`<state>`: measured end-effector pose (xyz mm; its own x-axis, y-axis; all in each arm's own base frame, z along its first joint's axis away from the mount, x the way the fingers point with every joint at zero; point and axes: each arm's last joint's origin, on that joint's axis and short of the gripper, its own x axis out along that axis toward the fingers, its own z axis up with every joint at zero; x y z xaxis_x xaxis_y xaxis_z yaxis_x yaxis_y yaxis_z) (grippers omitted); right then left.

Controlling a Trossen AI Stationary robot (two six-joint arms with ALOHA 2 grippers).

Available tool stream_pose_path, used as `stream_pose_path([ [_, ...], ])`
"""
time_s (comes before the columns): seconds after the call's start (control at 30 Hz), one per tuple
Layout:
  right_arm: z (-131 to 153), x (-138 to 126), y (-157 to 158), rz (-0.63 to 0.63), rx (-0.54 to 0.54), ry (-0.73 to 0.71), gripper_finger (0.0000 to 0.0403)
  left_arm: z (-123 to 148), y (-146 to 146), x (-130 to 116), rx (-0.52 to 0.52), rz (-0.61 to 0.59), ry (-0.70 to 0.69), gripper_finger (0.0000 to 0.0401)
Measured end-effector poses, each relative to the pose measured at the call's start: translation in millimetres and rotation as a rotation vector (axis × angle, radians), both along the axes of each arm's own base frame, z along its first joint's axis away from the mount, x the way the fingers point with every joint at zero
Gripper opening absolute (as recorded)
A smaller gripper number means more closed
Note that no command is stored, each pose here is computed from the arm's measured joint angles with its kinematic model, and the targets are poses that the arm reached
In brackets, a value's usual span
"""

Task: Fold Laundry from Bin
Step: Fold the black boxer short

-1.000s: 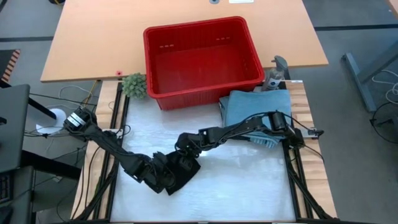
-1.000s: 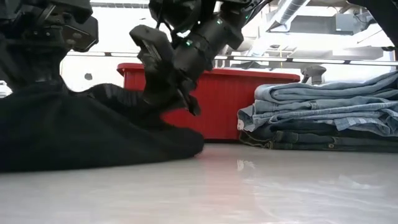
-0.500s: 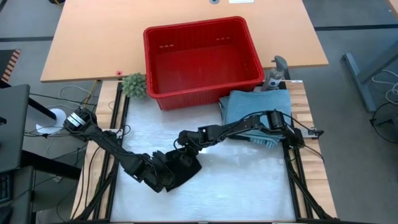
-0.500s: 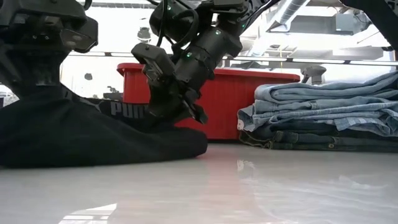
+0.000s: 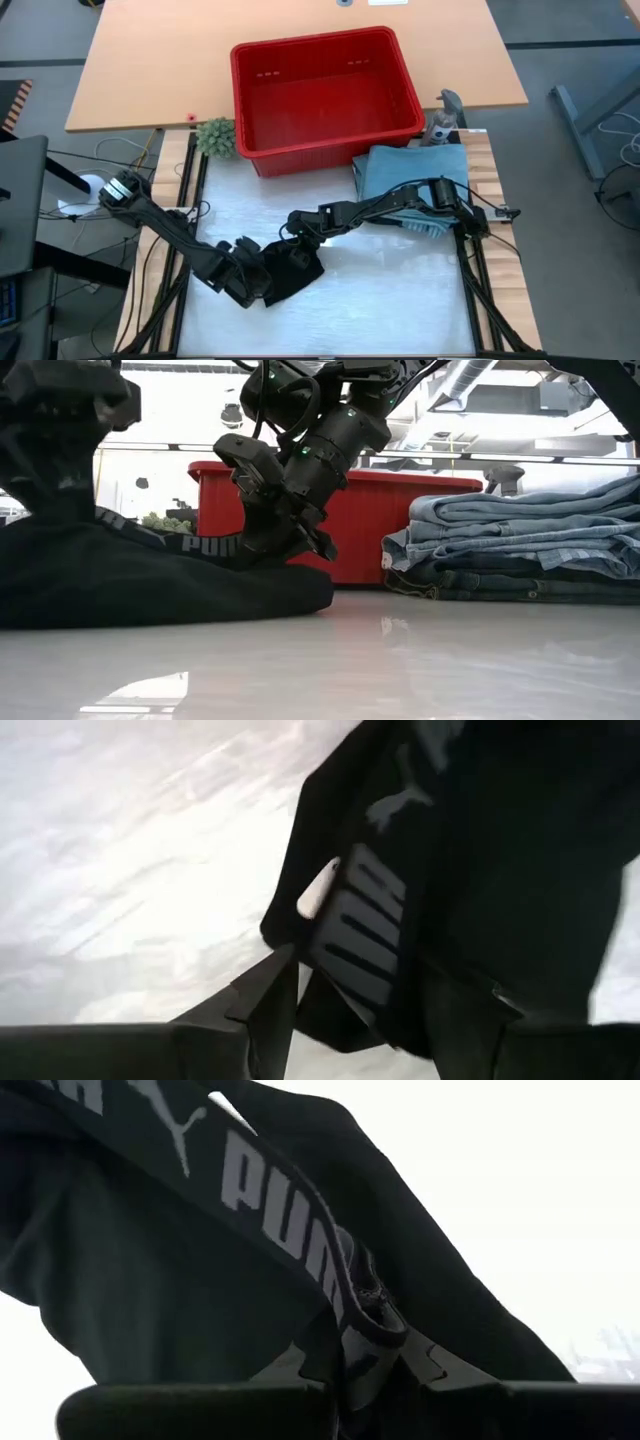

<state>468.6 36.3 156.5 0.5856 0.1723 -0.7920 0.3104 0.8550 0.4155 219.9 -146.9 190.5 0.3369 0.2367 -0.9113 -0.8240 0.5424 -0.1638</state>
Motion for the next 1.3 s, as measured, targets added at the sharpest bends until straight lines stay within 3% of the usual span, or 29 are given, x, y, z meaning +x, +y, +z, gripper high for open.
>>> stream_pose_path([
  [0.17, 0, 0, 0, -0.001, 0.0, 0.002, 0.0073, 8, 3, -5, 0.015, -0.018, -0.007, 0.0174],
  [0.63, -1, -2, 0, 0.002, -0.012, 0.023, 0.0073, 14, 1, -11, -0.006, -0.256, 0.078, 0.0173],
  [0.8, -2, -2, 0, 0.004, -0.014, 0.025, 0.0073, 24, 4, -18, 0.002, -0.257, 0.059, 0.0173],
  [0.93, -2, -2, 0, 0.003, -0.018, 0.025, 0.0073, 40, 6, -28, 0.055, -0.196, -0.073, 0.0173],
  [1.1, -2, -2, -1, -0.008, -0.029, 0.025, 0.0073, 65, -5, -28, 0.25, -0.082, -0.517, 0.0173],
  [1.3, -2, -2, -1, -0.011, -0.029, 0.025, 0.0073, 48, -22, -5, 0.356, -0.118, -0.569, 0.0173],
])
